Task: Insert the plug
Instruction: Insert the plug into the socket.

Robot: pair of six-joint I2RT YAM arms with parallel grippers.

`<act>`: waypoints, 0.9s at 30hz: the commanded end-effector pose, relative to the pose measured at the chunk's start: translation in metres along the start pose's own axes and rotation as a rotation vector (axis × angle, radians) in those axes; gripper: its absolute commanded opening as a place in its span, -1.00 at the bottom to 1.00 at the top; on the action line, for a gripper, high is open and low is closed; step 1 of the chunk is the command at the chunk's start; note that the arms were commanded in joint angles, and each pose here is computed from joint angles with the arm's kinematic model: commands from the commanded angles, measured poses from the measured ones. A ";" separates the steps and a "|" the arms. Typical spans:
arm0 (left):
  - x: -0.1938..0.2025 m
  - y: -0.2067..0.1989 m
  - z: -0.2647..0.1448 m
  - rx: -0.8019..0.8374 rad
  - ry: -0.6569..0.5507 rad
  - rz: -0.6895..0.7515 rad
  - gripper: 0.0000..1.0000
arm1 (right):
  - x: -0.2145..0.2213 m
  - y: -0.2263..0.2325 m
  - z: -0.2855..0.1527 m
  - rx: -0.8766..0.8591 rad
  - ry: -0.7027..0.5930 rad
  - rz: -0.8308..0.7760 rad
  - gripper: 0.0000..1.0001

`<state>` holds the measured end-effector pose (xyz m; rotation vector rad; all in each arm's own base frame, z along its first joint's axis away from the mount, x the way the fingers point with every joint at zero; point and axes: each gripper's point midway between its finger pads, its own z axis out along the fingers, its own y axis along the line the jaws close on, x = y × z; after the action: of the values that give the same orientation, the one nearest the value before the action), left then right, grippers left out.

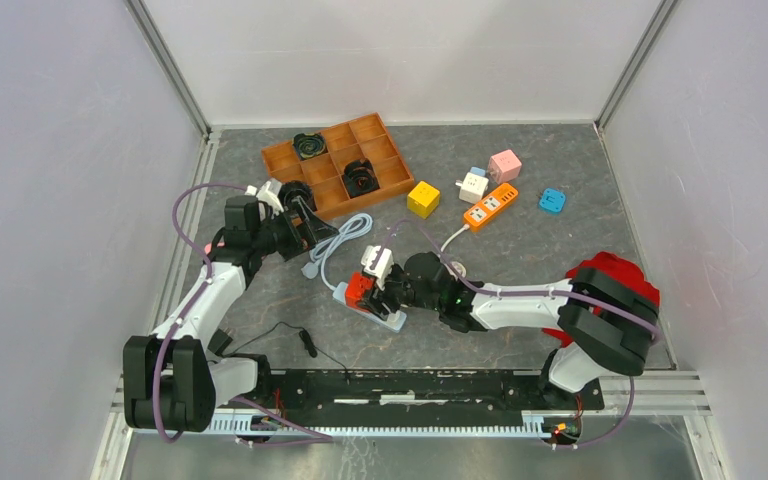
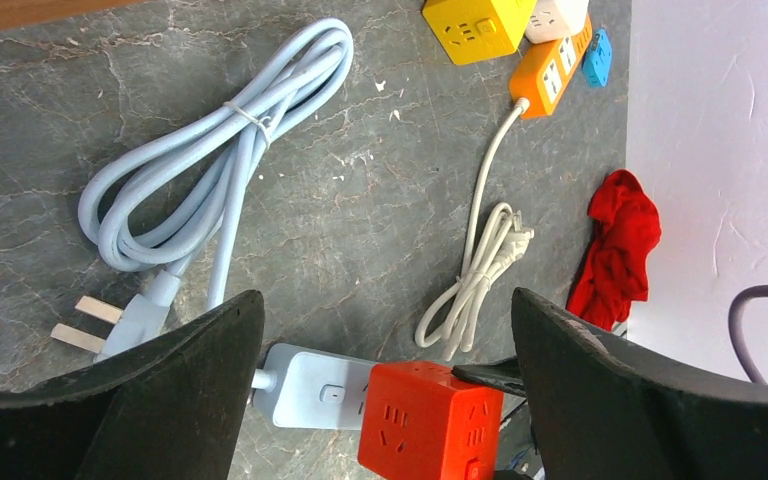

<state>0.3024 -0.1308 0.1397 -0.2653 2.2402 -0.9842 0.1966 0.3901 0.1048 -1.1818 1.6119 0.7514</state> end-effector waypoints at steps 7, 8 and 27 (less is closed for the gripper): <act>-0.004 -0.009 0.000 0.046 -0.010 -0.008 0.94 | -0.005 -0.001 0.005 0.001 -0.050 -0.026 -0.36; -0.004 -0.009 0.000 0.047 -0.011 -0.008 0.94 | -0.003 0.000 0.005 0.001 -0.045 -0.025 -0.36; -0.003 -0.010 -0.001 0.051 -0.009 -0.013 0.91 | 0.035 -0.006 -0.001 0.046 0.056 -0.010 -0.37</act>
<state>0.3021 -0.1323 0.1412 -0.2575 2.2355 -0.9967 0.1995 0.3921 0.0962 -1.1670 1.5964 0.7479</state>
